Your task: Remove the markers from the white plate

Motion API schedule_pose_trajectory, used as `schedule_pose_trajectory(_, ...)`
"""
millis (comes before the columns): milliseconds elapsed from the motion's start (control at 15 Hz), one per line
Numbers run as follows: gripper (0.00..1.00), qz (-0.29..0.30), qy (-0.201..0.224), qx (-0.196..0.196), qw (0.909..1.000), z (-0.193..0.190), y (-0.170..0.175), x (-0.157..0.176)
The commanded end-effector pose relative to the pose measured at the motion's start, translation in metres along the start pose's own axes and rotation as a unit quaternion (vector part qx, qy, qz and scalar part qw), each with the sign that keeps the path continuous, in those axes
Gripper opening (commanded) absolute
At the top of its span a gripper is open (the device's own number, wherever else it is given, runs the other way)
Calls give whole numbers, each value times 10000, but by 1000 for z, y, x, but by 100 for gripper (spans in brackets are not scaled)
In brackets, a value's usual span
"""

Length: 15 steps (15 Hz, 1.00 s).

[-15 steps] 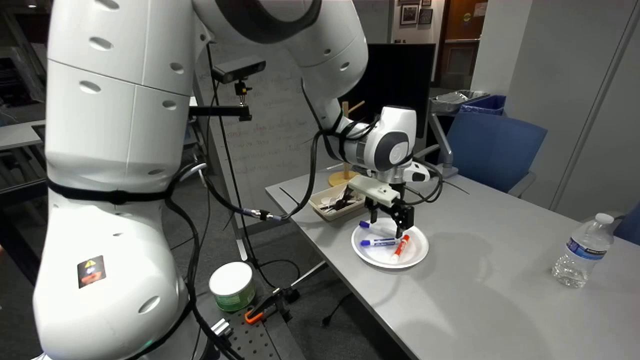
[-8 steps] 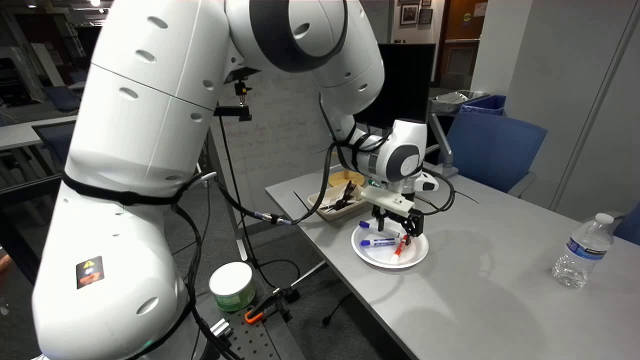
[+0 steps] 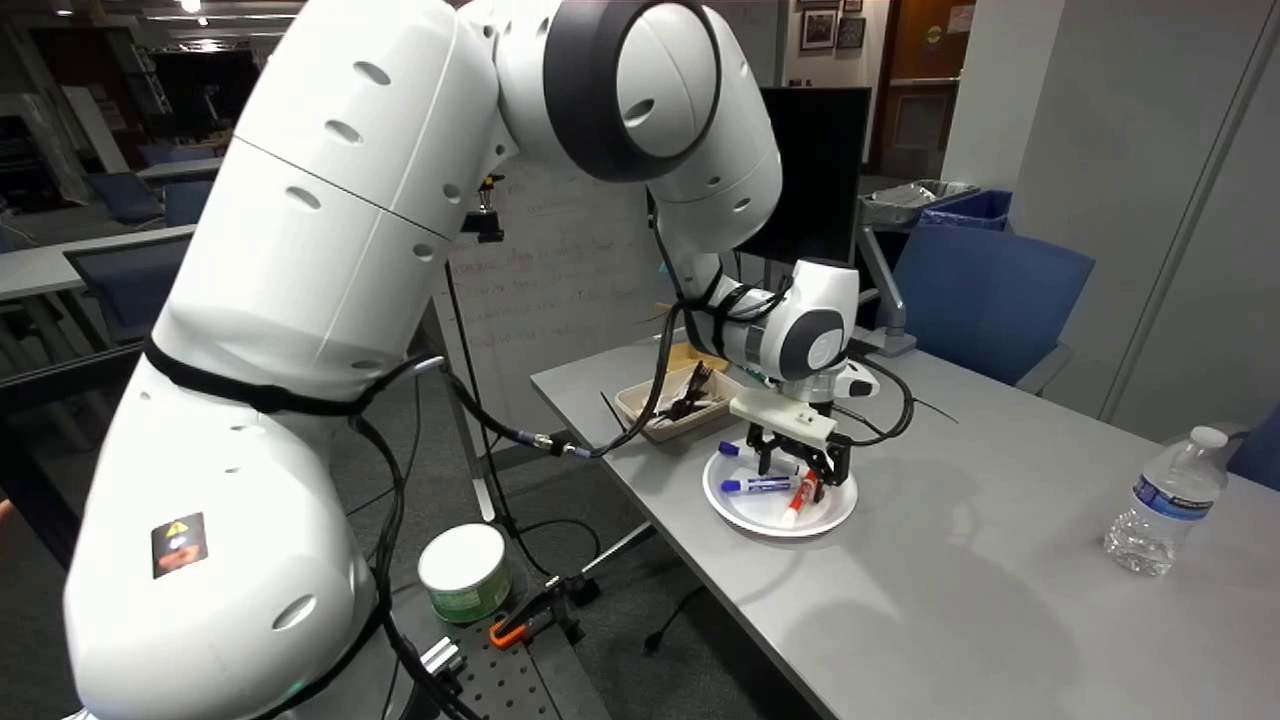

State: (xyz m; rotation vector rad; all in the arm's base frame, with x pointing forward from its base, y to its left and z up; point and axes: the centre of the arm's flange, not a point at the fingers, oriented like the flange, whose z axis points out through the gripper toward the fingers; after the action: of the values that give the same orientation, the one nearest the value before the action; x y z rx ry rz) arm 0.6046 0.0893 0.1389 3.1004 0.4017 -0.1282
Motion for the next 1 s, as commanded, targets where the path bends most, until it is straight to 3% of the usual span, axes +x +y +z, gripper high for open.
schedule_pose_trajectory(0, 100, -86, -107, 65, 9999, 4, 2, 4)
schedule_pose_trajectory(867, 100, 20, -178, 129, 9998, 2, -5, -19)
schedule_pose_trajectory(933, 85, 34, -177, 133, 9997, 2, -5, -19)
